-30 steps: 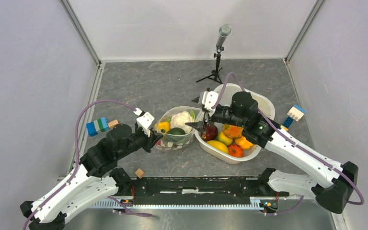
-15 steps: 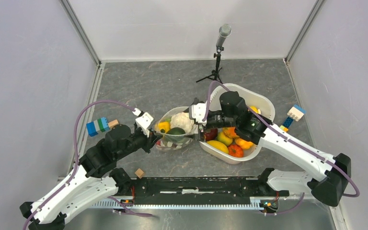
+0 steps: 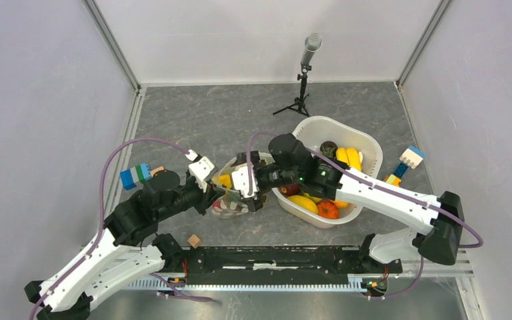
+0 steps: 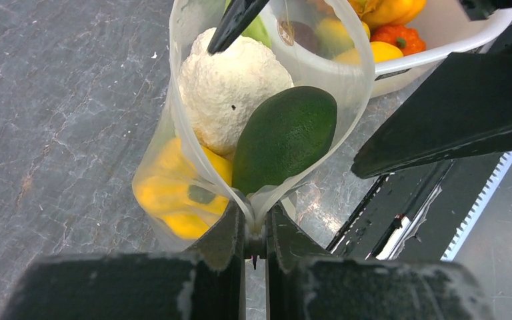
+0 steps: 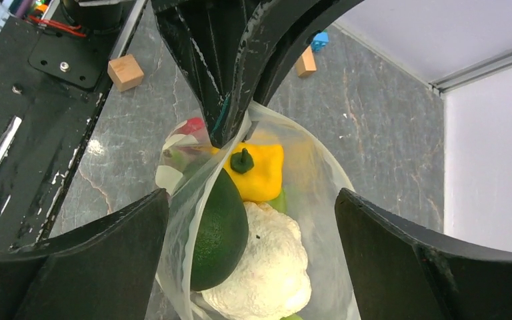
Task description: Place the food in the zip-top bag and seal the zipper
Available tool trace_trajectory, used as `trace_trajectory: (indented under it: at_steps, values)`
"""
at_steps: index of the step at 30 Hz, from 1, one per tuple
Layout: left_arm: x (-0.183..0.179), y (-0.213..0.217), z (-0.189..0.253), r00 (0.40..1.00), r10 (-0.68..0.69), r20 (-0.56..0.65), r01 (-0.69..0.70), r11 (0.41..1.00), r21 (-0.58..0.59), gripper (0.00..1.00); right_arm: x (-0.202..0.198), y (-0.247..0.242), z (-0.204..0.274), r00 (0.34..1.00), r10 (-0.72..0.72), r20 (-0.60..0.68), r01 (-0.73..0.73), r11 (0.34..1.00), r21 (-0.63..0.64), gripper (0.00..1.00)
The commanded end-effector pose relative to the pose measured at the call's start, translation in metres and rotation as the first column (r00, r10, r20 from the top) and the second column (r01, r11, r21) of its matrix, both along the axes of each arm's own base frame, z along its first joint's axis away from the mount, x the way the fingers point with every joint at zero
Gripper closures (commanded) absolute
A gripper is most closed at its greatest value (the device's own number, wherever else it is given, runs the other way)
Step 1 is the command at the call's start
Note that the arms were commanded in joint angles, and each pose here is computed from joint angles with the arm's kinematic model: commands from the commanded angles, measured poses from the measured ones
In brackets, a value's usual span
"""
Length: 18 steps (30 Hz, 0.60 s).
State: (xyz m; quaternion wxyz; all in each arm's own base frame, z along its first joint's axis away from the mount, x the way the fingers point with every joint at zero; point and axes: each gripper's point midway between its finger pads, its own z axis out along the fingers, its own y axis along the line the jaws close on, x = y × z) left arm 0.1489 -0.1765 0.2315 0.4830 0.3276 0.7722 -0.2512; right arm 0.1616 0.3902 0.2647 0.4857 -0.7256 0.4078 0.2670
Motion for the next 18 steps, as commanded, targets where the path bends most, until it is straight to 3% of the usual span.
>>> trace_trajectory:
  at_steps: [1,9,18]
  values:
    - [-0.002,-0.004,0.024,0.998,-0.038,0.053,0.04,0.998,-0.042,0.98,0.005,0.013,0.019,0.998,0.002,0.07,-0.005,0.999,0.045,0.02]
    - [-0.009,-0.006,0.027,0.996,-0.069,0.054,0.072,0.996,-0.059,0.98,0.034,0.017,0.017,0.981,-0.137,0.141,0.118,0.984,0.13,0.02]
    - [-0.02,-0.011,0.023,0.99,-0.14,0.033,0.141,0.989,-0.053,0.98,0.026,0.031,-0.008,0.99,-0.023,0.138,0.018,0.999,0.037,0.02]
